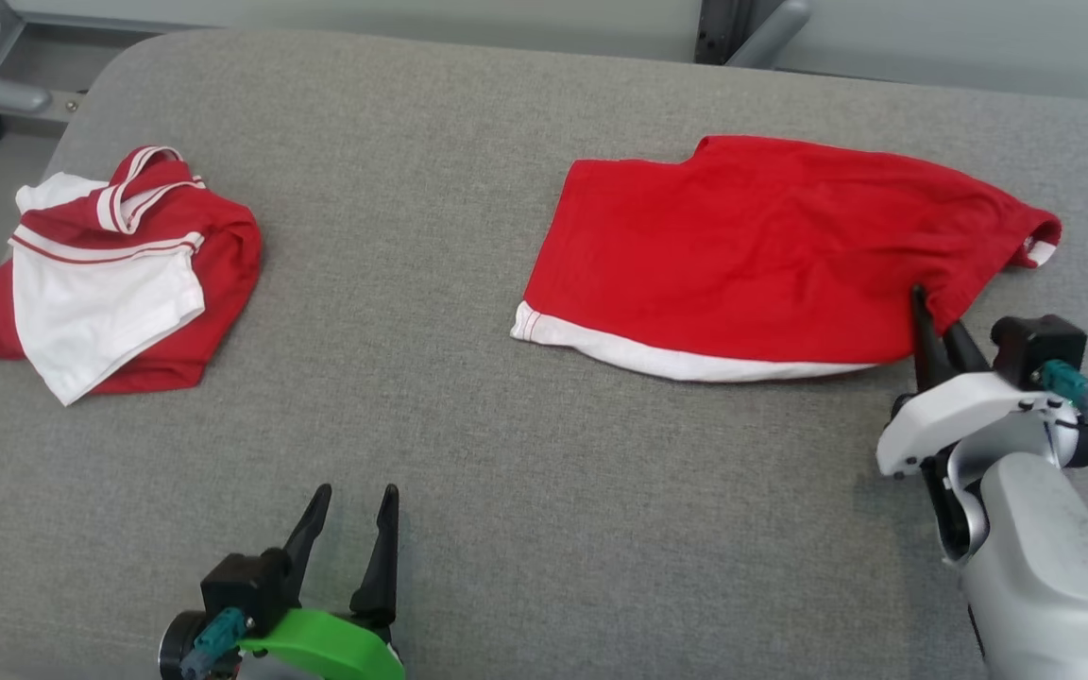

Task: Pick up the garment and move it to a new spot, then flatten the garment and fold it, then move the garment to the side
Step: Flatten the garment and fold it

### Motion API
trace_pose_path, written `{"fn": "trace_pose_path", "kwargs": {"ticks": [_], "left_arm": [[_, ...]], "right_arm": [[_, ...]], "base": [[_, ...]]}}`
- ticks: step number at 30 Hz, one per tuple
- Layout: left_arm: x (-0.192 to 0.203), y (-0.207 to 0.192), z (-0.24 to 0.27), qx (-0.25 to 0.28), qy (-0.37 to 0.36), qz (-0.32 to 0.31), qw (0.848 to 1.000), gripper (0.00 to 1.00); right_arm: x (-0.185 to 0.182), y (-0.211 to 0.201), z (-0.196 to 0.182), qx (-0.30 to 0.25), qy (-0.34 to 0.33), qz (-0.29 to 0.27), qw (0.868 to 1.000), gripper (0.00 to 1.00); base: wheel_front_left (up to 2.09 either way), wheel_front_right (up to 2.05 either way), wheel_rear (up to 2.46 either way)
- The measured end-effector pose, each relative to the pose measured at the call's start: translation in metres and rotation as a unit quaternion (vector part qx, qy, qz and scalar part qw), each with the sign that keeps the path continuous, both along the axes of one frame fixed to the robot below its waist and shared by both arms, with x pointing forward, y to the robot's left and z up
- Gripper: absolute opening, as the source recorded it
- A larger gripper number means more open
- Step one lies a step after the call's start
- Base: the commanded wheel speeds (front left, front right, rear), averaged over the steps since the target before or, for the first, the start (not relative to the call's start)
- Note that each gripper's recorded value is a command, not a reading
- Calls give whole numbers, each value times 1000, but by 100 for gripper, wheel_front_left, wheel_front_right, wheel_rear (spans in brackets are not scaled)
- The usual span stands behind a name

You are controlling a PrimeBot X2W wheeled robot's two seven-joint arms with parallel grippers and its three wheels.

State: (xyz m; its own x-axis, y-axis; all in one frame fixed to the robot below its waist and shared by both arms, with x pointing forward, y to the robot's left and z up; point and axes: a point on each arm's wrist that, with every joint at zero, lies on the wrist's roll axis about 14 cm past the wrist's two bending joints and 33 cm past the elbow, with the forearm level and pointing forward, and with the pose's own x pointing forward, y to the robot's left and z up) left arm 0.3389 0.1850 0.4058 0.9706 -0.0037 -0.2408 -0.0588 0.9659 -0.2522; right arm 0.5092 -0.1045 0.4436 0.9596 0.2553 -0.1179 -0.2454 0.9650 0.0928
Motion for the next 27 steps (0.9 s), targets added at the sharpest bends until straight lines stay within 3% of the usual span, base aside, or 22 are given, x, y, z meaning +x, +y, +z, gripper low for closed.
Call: {"fn": "trace_pose_path", "kwargs": {"ticks": [6, 13, 20, 27], "left_arm": [[-15, -9, -2, -6, 2, -10, 1000, 100], [-8, -35, 9, -16, -18, -52, 998, 100], [7, -52, 8, -22, -18, -79, 996, 100], [12, -41, 4, -23, -9, -61, 998, 100]], "right_arm": [[-39, 12, 4, 20, 8, 35, 999, 0], [-68, -19, 6, 19, 25, 31, 999, 0], [-45, -30, 13, 5, 25, 29, 999, 0], [-1, -23, 6, -39, 42, 43, 997, 0]], "base": [[0, 0, 0], [0, 0, 0], [0, 0, 0], [0, 0, 0]]}}
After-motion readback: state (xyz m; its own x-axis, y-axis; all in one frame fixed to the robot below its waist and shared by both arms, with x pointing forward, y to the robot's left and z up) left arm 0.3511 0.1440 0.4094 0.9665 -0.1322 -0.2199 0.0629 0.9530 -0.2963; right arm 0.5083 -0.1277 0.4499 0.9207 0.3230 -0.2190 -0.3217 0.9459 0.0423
